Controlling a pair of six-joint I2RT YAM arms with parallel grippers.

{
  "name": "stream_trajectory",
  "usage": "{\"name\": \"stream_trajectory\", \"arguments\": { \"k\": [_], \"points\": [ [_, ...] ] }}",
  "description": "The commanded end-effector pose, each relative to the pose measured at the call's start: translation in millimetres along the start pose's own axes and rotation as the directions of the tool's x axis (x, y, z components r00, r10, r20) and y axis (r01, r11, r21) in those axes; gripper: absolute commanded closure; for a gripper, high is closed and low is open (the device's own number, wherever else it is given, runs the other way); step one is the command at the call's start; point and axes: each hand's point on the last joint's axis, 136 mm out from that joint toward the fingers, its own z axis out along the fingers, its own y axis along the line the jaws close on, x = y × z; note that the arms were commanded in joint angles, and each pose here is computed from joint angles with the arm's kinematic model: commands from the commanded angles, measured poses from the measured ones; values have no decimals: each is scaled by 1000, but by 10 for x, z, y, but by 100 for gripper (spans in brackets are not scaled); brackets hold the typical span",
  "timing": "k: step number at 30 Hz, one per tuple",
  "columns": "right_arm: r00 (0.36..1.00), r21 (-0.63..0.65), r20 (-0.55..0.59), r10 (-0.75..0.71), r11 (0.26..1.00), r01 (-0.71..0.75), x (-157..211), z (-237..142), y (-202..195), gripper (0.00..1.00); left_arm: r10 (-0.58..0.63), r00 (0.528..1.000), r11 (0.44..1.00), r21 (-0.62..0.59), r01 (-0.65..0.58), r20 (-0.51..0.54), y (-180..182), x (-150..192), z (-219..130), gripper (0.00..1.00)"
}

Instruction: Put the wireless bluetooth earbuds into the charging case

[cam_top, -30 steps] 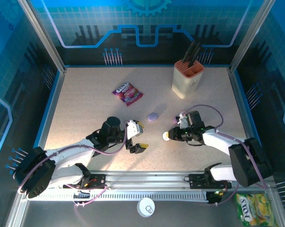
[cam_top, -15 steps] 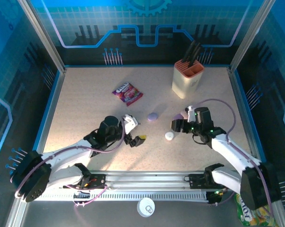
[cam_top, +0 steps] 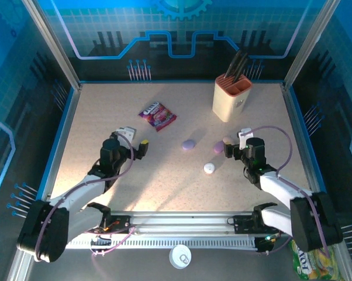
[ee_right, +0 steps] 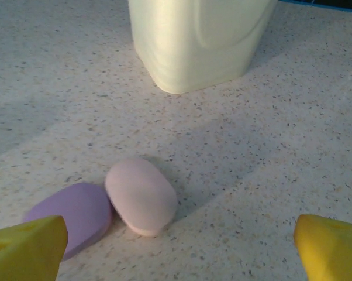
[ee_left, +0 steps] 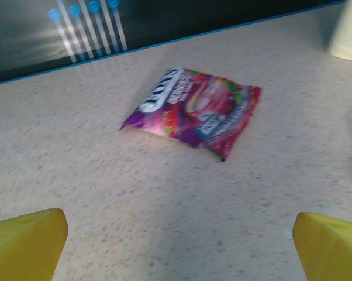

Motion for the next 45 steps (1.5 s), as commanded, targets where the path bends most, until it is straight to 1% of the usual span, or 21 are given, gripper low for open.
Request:
{"name": "stream_trajectory", "arguments": {
  "k": [1, 4, 5, 7, 9, 12, 15, 16, 18, 19, 20, 23, 24, 26, 45],
  "points": [
    [983, 58, 183, -10, 998, -1, -410, 38, -172, 0, -67, 994, 995, -65, 73, 88, 213, -46, 50, 1],
    [979, 26, 201, 30, 999, -36, -447, 100, -220, 0, -126, 984, 987, -80, 136, 125, 330, -1, 129, 1],
    [978, 9, 203, 41, 999, -44, -455, 125, -230, 0, -133, 984, 986, -84, 143, 120, 365, 31, 171, 1],
    [976, -8, 205, 67, 998, -67, -471, 167, -267, 0, -128, 987, 985, -103, 138, 101, 420, 26, 227, 1],
    [972, -27, 216, 90, 996, -86, -495, 203, -306, 0, -115, 987, 986, -107, 127, 107, 460, 3, 260, 1],
    [968, -50, 234, 90, 995, -80, -467, 268, -302, 0, -128, 986, 984, -113, 140, 106, 531, 35, 322, 1],
    [969, -81, 235, 83, 995, -65, -339, 404, -240, 1, -142, 983, 980, -125, 156, 114, 603, 122, 406, 1],
    [964, -91, 253, 80, 994, -59, -367, 425, -226, 0, -150, 981, 977, -132, 166, 119, 629, 153, 424, 1],
    [977, -111, 202, 71, 993, -49, -345, 464, -193, 0, -164, 976, 974, -137, 183, 142, 679, 208, 463, 1],
    [976, -117, 207, 72, 992, -48, -354, 477, -185, 0, -176, 975, 971, -139, 194, 134, 695, 228, 460, 1],
    [977, -114, 198, 73, 992, -51, -354, 486, -194, 0, -192, 974, 969, -138, 207, 117, 713, 243, 450, 1],
    [979, -107, 192, 73, 993, -53, -353, 495, -200, 0, -213, 971, 960, -161, 230, 112, 791, 251, 495, 1],
    [980, -104, 189, 68, 993, -49, -349, 502, -197, 0, -227, 971, 957, -167, 237, 76, 810, 272, 528, 1],
    [980, -101, 188, 68, 994, -49, -355, 505, -195, 0, -235, 971, 957, -168, 238, 40, 820, 285, 586, 1],
    [983, -82, 178, 53, 996, -38, -352, 525, -187, 0, -221, 974, 963, -148, 225, 43, 779, 266, 596, 1]
  ]
}}
